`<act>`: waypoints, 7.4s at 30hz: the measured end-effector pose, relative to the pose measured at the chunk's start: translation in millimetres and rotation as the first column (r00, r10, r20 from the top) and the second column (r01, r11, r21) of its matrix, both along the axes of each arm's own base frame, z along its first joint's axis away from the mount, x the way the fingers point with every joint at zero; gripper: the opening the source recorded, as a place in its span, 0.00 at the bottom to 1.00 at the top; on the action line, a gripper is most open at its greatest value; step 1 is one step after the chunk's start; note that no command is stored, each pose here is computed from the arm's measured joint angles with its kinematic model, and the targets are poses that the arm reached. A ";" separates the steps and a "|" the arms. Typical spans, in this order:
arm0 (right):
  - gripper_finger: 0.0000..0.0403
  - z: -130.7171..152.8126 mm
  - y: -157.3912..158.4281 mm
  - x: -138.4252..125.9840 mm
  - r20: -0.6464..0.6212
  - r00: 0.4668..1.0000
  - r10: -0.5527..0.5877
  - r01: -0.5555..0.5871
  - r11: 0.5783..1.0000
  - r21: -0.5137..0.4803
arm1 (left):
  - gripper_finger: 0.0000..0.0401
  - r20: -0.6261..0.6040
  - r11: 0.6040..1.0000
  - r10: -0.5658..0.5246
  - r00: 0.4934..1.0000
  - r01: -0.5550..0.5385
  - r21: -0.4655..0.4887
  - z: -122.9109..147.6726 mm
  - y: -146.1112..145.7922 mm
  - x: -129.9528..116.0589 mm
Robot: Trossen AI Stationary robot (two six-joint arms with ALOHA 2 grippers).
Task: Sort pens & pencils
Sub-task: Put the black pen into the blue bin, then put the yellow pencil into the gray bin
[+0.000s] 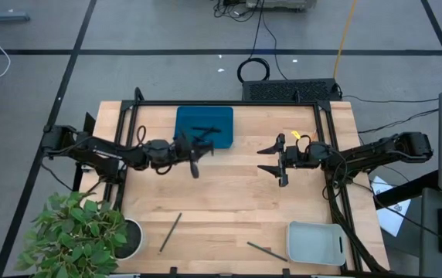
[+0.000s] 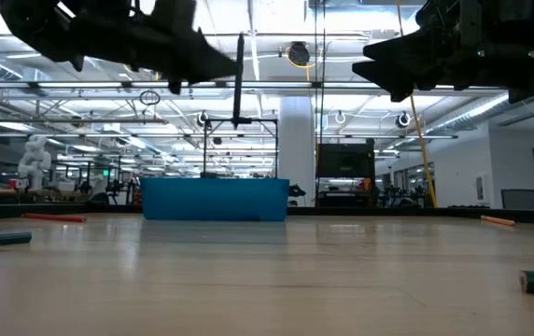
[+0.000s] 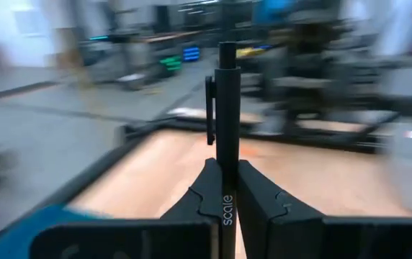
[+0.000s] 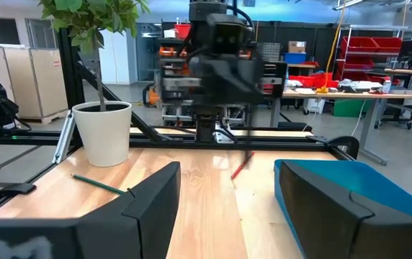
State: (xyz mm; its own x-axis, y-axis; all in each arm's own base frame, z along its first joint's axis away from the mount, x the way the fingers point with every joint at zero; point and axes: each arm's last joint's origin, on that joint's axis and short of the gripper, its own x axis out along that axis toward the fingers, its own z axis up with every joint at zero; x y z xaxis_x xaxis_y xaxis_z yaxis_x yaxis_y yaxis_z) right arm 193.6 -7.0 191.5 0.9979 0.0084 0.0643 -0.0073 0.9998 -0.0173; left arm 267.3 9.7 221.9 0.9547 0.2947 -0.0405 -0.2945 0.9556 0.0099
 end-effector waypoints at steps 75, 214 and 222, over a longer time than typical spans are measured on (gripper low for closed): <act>0.42 -68.9 16.0 -61.6 -0.900 -0.091 -0.427 0.987 0.082 -0.139 | 0.56 -0.118 0.995 0.097 0.988 -0.096 0.013 30.0 8.2 -15.5; 0.18 -68.5 15.7 -40.3 -0.934 0.228 -0.276 0.837 0.545 0.043 | 0.56 -0.129 0.995 0.096 0.987 -0.099 -0.015 28.1 8.0 -15.8; 0.03 -68.8 14.4 -40.4 -0.932 0.224 -0.284 0.836 0.548 0.034 | 0.56 -0.129 0.995 0.096 0.987 -0.099 -0.015 28.1 8.0 -15.8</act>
State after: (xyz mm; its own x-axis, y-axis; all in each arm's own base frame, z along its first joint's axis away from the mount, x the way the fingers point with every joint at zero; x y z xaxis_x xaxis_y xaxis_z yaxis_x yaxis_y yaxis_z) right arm 153.2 7.4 122.7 0.2626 -0.3297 -0.9068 0.8254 0.5634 0.0342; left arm 251.6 17.7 250.0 0.9081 0.3835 -0.1682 -0.3835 0.9229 0.0336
